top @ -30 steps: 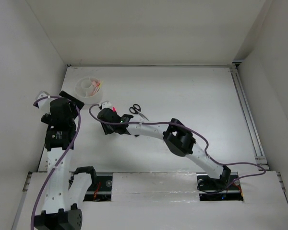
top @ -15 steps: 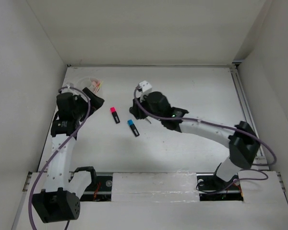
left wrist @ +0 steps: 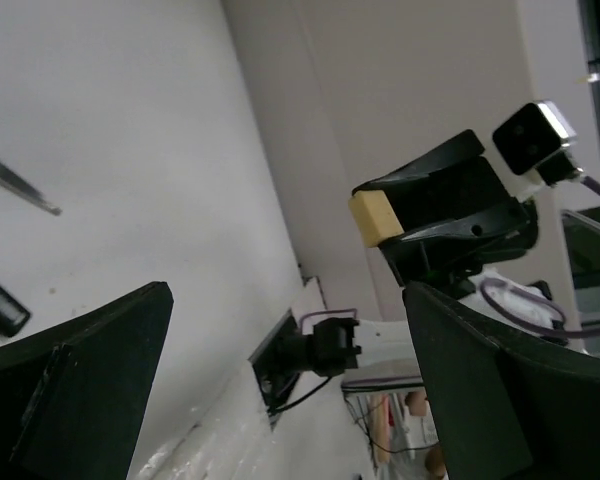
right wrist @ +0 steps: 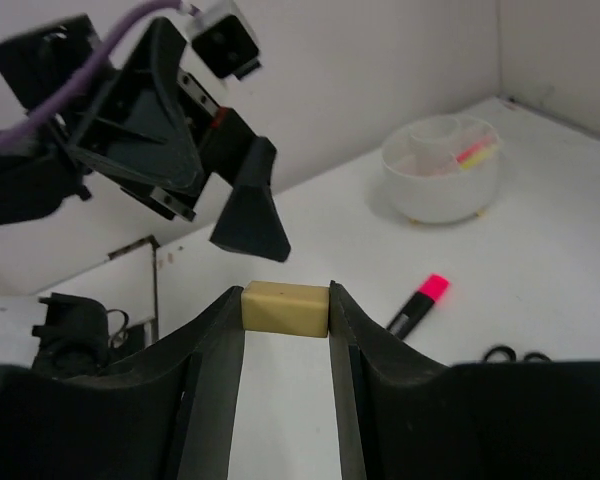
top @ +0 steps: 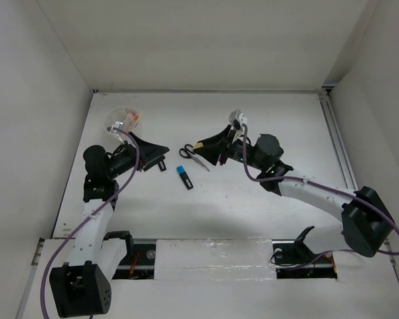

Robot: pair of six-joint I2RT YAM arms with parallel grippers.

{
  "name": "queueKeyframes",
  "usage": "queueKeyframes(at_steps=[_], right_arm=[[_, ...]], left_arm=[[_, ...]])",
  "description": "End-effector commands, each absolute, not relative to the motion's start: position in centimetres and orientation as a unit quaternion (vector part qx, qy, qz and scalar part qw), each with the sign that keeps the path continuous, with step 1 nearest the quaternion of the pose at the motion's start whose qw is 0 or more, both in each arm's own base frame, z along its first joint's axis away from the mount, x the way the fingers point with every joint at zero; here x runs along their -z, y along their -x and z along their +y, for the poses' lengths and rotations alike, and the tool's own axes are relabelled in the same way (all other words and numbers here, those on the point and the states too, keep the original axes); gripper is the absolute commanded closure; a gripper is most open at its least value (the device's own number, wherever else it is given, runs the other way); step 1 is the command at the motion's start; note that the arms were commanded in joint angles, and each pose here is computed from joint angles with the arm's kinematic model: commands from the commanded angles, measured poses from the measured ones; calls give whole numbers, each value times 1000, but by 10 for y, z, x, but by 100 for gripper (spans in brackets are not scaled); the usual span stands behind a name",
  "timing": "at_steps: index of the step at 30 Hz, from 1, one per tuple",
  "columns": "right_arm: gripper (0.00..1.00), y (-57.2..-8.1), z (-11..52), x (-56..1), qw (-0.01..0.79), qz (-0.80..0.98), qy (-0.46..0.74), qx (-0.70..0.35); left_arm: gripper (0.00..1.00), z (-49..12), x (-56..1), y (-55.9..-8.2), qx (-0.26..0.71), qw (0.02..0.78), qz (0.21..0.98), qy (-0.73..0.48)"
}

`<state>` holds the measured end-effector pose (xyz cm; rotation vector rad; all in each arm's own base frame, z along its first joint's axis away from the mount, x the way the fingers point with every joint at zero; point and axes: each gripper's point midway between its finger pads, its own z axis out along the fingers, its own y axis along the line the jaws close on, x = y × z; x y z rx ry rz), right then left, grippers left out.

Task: Sort the stationery into containers
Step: Place the stationery in the storage box.

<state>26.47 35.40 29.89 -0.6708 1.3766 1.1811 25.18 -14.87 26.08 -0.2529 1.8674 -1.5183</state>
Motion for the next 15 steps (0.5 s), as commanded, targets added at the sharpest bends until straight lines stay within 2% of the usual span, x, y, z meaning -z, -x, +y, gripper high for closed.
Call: queueKeyframes(at_steps=[1,7,15], right_arm=[[100,-220,353,-371,610,444,311,-578],[100,-203,372,-377,612,408,318,-599],[100,-199,399,-391,607,376,322,-622]], left_arm=[[0,-160,-313,-225,648,380,660,16],[4,-159,-334,-218,671,382,635,32],[8,-160,-344,-203,709,347,611,54]])
